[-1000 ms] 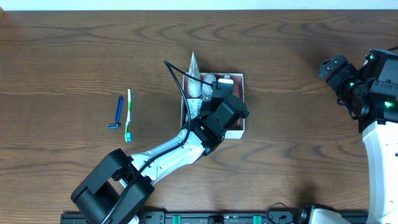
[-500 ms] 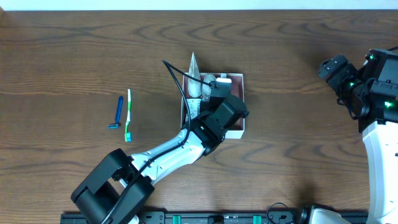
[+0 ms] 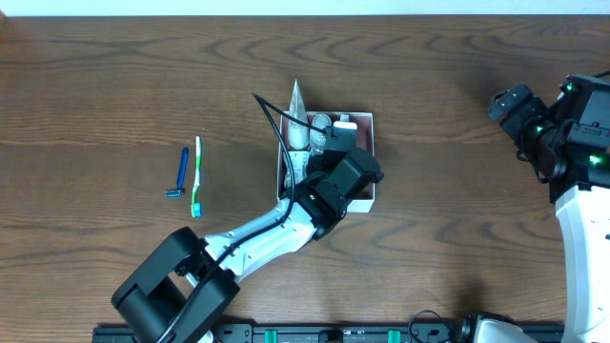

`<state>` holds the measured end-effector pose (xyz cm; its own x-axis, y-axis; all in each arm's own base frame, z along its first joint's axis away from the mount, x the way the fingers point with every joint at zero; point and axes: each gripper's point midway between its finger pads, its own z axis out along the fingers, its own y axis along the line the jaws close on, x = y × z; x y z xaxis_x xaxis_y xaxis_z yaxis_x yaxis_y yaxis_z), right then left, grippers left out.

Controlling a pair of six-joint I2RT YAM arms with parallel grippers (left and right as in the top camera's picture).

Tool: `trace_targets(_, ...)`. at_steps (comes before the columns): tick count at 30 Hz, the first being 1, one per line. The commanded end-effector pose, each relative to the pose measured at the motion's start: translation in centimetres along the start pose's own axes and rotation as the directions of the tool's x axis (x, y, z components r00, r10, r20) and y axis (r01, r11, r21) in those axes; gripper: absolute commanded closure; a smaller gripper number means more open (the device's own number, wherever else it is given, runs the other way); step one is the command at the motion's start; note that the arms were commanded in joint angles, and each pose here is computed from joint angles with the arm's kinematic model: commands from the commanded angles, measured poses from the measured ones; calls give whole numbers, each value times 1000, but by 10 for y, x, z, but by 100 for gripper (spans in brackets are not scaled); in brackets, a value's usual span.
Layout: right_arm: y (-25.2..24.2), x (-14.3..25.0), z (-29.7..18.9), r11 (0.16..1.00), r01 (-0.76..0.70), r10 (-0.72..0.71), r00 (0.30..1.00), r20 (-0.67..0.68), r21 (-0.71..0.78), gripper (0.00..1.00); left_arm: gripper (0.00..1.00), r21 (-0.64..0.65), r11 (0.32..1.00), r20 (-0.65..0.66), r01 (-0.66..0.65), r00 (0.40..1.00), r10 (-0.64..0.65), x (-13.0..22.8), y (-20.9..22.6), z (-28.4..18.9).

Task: Pack container
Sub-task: 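Lower the toothpaste tube upright into the box beside the pump bottle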

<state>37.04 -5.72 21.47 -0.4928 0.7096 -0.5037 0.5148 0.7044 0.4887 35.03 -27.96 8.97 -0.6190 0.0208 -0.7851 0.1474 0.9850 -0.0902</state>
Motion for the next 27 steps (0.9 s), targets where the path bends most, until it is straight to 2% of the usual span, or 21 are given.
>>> trace_targets(1, 0, -4, -3, 1000, 5, -5, 1000, 14, 1, 1, 94, -27, 1000, -3, 6, 1000, -6, 5, 2, 6)
trace_targets(10, 0, -4, -3, 1000, 5, -5, 1000, 14, 1, 1, 93, -41, 999, -25, -2, 1000, 1, 15, 4, 13)
trace_targets(18, 0, -4, -3, 1000, 5, -5, 1000, 14, 1, 1, 76, -37, 999, -18, 2, 1000, -3, 13, 3, 13)
trace_targets(27, 0, -4, -3, 1000, 5, -5, 1000, 14, 1, 1, 75, -21, 1000, 7, -15, 1000, 15, 6, -1, 12)
